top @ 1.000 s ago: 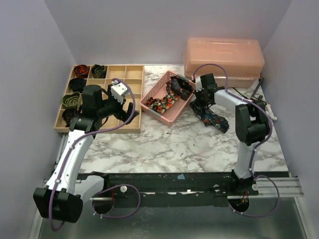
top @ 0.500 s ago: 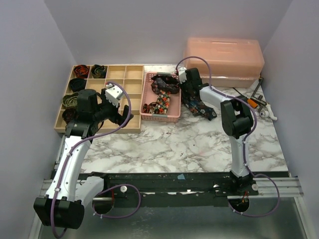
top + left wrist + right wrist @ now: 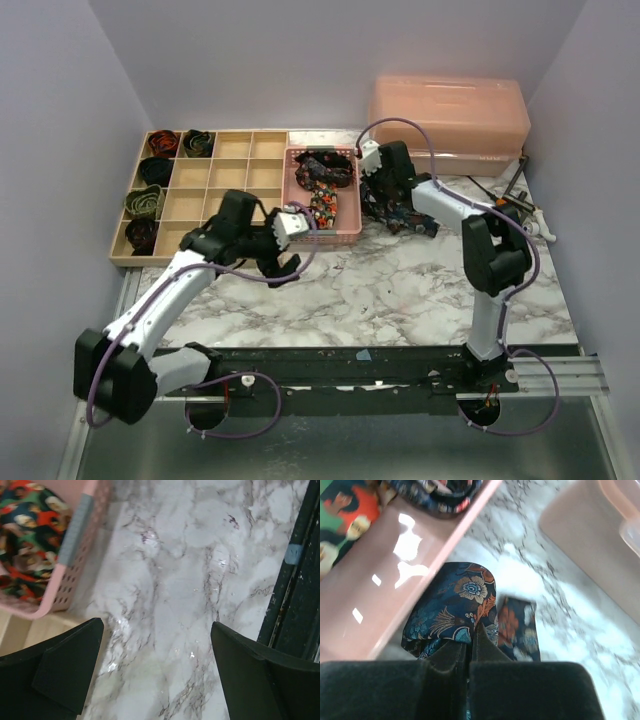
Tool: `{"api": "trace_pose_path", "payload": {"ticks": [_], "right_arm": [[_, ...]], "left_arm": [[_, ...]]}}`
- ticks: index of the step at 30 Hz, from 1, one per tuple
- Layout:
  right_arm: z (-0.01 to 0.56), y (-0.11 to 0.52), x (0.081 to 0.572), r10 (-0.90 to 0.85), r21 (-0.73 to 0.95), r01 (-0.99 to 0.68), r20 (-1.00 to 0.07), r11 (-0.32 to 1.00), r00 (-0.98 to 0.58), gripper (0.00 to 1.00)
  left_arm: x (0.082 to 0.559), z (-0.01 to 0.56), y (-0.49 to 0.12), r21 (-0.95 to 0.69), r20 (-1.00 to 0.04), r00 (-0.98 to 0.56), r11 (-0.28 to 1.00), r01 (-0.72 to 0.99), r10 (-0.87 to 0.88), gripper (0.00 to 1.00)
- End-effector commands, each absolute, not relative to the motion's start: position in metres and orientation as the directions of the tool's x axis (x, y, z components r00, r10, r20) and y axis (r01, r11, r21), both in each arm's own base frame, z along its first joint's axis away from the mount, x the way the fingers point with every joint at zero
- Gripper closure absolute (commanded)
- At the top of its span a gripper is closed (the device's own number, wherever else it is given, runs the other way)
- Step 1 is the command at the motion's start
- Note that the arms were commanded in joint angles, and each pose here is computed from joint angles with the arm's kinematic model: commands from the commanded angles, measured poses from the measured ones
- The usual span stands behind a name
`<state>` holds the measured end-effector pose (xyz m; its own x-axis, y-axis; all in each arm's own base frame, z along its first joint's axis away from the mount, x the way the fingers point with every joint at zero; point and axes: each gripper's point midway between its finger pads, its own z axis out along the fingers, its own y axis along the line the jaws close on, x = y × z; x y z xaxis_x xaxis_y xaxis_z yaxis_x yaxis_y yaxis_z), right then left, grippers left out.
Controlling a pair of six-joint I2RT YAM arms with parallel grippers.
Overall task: Roll the ties
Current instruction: Move the bin to the corner of the board, then place the tie at the center of the board.
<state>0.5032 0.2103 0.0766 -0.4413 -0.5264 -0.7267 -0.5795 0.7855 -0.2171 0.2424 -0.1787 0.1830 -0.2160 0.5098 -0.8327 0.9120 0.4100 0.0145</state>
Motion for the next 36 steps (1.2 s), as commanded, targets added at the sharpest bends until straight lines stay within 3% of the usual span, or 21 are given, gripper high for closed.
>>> {"api": "trace_pose_path", "payload": {"ticks": [1, 7, 16, 23, 28, 31, 34, 36], "right_arm": [[0.118, 0.175, 0.467, -0.511, -0.239, -0.516, -0.710, 0.823, -0.485, 1.00], [0.173, 0.135, 0.436, -0.448, -0.228, -0.436, -0.732, 0.871, -0.513, 1.00], [0.259, 0.166, 0.403, -0.406, -0.115, -0.582, -0.822, 0.805, -0.399, 1.00], [0.340, 0.237, 0.382, -0.296, -0.002, -0.750, -0.920, 0.661, -0.258, 1.00], [0.392, 0.263, 0.368, -0.180, 0.042, -0.783, -0.964, 0.621, -0.194, 1.00], [0.384, 0.248, 0.377, -0.162, 0.049, -0.702, -0.959, 0.710, -0.231, 0.99], [0.323, 0.209, 0.381, -0.230, 0.011, -0.584, -0.913, 0.811, -0.337, 0.99], [0.260, 0.171, 0.363, -0.359, -0.074, -0.557, -0.832, 0.827, -0.423, 0.87]], "left_arm": [[0.237, 0.135, -0.210, -0.002, -0.744, -0.158, 0.234, 0.972, 0.649, 0.05], [0.307, 0.092, -0.233, -0.082, -0.613, -0.325, 0.352, 0.932, 0.720, 0.05], [0.418, 0.119, -0.250, -0.014, -0.672, -0.399, 0.527, 0.850, 0.625, 0.02], [0.413, 0.195, -0.234, -0.233, -0.837, -0.452, 0.546, 0.805, 0.309, 0.02], [0.394, 0.233, -0.204, -0.231, -0.882, -0.422, 0.586, 0.777, 0.212, 0.02], [0.385, 0.237, -0.188, -0.203, -0.880, -0.419, 0.623, 0.756, 0.222, 0.02], [0.375, 0.232, -0.177, -0.186, -0.879, -0.417, 0.639, 0.746, 0.231, 0.02], [0.366, 0.225, -0.173, -0.154, -0.878, -0.399, 0.631, 0.760, 0.266, 0.02]]}}
